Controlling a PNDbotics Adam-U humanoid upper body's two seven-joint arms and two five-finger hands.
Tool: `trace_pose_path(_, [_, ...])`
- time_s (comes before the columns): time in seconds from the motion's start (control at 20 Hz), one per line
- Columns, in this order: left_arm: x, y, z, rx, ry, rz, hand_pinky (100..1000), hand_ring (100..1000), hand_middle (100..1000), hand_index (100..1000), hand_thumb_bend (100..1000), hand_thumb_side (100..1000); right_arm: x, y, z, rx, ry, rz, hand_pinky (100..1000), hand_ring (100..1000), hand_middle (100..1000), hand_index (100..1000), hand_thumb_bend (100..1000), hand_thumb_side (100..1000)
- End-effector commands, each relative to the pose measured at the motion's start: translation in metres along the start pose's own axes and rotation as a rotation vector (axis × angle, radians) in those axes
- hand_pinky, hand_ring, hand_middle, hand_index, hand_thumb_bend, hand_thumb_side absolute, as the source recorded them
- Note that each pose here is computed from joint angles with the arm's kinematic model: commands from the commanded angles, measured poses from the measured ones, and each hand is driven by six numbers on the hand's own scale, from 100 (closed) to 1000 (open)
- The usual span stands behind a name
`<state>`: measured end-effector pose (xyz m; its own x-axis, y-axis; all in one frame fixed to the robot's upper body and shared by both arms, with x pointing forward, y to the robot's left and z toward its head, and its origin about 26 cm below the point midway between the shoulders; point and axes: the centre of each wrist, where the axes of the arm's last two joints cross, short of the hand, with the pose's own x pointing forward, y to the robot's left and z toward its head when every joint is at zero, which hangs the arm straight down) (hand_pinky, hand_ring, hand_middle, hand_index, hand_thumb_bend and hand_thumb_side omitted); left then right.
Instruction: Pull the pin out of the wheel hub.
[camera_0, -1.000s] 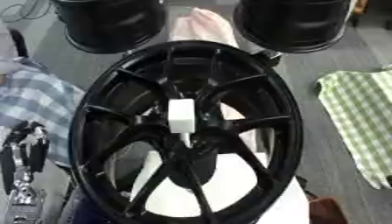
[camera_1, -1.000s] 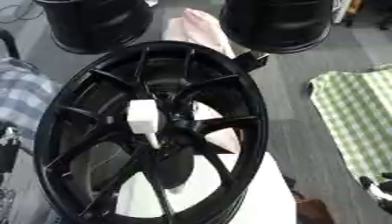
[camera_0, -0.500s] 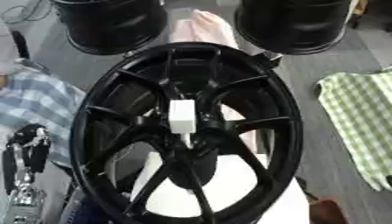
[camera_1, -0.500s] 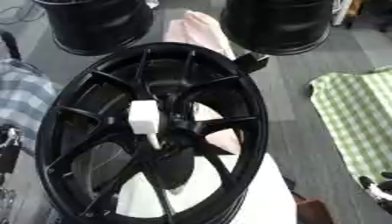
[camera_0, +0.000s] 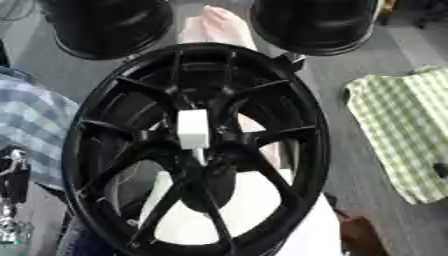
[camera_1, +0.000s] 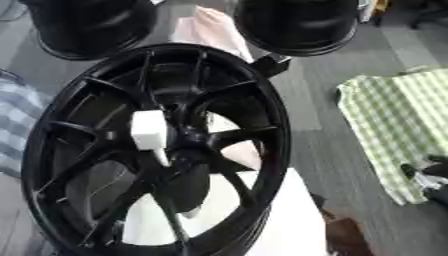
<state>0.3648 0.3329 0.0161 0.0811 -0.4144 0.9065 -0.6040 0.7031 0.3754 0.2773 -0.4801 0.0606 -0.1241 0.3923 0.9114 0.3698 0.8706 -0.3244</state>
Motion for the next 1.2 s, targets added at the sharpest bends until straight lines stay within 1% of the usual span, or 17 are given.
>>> trace_pose_path(0.05, [0.004, 0.018, -0.012, 0.052, -0.026, 0.001, 778, 757, 563, 774, 100, 852, 0.048, -0.024, -0.022, 0.023, -0.131, 0.108, 513, 695, 548, 698, 628, 228])
trace_pose_path(0.2, [0.001, 0.024, -0.013, 0.067, -0.026, -0.009, 776, 754, 558, 770, 100, 850, 0.091, -0.033, -0.04, 0.076, -0.243, 0.201, 530, 706, 562, 707, 629, 229])
trace_pose_path(0.35, [-0.002, 0.031, -0.015, 0.081, -0.028, -0.023, 776, 755, 559, 771, 100, 847, 0.137, -0.042, -0.057, 0.154, -0.343, 0.322, 558, 720, 584, 723, 634, 246])
trace_pose_path(0.4, [-0.003, 0.032, -0.016, 0.086, -0.029, -0.027, 776, 755, 559, 771, 100, 845, 0.152, -0.043, -0.062, 0.184, -0.372, 0.36, 567, 724, 590, 727, 627, 310])
trace_pose_path(0.45, [-0.004, 0.034, -0.016, 0.09, -0.03, -0.031, 776, 755, 559, 771, 100, 844, 0.165, -0.044, -0.067, 0.214, -0.399, 0.393, 572, 727, 595, 730, 636, 253])
trace_pose_path(0.65, [-0.007, 0.04, -0.017, 0.101, -0.031, -0.048, 776, 755, 560, 772, 100, 837, 0.216, -0.041, -0.086, 0.344, -0.487, 0.497, 607, 741, 619, 748, 643, 276])
trace_pose_path(0.75, [-0.009, 0.042, -0.017, 0.103, -0.03, -0.057, 776, 755, 560, 772, 100, 835, 0.238, -0.036, -0.095, 0.401, -0.528, 0.536, 624, 747, 628, 754, 643, 280])
trace_pose_path(0.95, [-0.012, 0.047, -0.018, 0.112, -0.028, -0.075, 776, 755, 561, 773, 100, 830, 0.269, -0.021, -0.112, 0.524, -0.58, 0.626, 680, 765, 663, 776, 641, 287])
trace_pose_path(1.1, [-0.016, 0.053, -0.018, 0.121, -0.022, -0.097, 775, 755, 560, 772, 100, 825, 0.289, -0.001, -0.128, 0.65, -0.628, 0.702, 717, 774, 680, 782, 636, 279])
trace_pose_path(1.2, [-0.019, 0.056, -0.018, 0.125, -0.018, -0.11, 775, 755, 560, 772, 100, 823, 0.297, 0.017, -0.139, 0.727, -0.657, 0.729, 727, 776, 685, 785, 636, 277])
